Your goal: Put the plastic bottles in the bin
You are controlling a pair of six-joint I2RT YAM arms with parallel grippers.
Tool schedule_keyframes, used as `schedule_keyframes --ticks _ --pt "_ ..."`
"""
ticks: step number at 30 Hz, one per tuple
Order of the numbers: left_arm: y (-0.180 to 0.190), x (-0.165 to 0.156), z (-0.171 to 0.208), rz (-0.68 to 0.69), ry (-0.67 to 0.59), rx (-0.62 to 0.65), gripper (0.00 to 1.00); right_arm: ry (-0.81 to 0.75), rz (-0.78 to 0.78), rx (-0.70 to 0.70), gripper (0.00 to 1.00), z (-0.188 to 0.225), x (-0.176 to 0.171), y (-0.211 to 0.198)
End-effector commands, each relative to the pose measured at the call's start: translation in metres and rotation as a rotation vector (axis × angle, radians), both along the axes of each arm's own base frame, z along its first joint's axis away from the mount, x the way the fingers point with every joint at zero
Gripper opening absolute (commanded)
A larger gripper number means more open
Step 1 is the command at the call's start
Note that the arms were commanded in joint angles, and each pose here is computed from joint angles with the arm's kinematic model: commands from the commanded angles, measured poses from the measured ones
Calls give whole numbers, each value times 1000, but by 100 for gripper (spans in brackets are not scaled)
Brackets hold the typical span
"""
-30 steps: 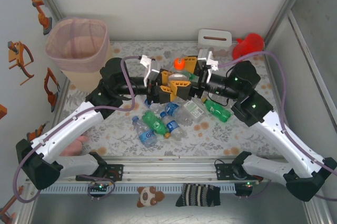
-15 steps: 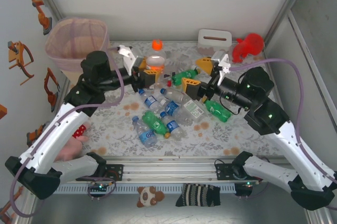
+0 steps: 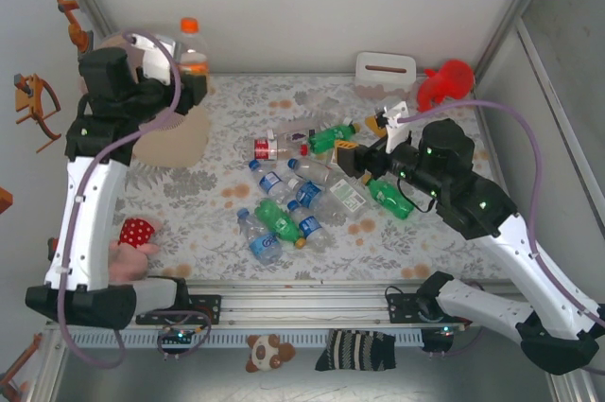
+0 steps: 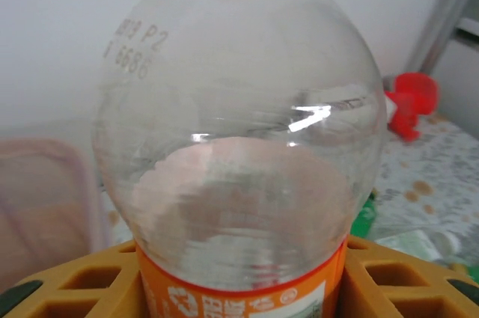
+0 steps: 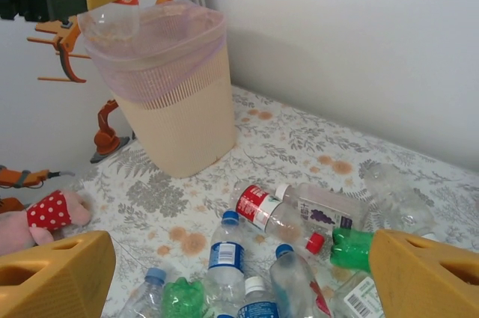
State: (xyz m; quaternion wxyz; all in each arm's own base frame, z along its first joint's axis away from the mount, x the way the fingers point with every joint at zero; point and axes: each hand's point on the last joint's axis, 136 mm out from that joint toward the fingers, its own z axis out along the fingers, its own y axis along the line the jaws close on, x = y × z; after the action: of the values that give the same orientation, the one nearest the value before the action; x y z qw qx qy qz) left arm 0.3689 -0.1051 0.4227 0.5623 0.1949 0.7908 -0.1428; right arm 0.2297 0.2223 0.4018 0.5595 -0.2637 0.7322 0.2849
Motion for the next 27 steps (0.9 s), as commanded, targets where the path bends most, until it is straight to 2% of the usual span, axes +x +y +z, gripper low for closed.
schedule_keyframes --ticks 1,7,14,27 --pt "31 21 -12 93 67 35 50 -15 -28 9 87 9 -3 -8" --pt "68 64 -20 175 107 -36 50 -4 -33 5 86 8 -5 -11" --pt "97 105 -63 225 245 -34 50 5 -38 1 86 6 -9 -15" --pt "106 123 -163 187 531 72 49 28 -72 -11 85 -6 -13 -26"
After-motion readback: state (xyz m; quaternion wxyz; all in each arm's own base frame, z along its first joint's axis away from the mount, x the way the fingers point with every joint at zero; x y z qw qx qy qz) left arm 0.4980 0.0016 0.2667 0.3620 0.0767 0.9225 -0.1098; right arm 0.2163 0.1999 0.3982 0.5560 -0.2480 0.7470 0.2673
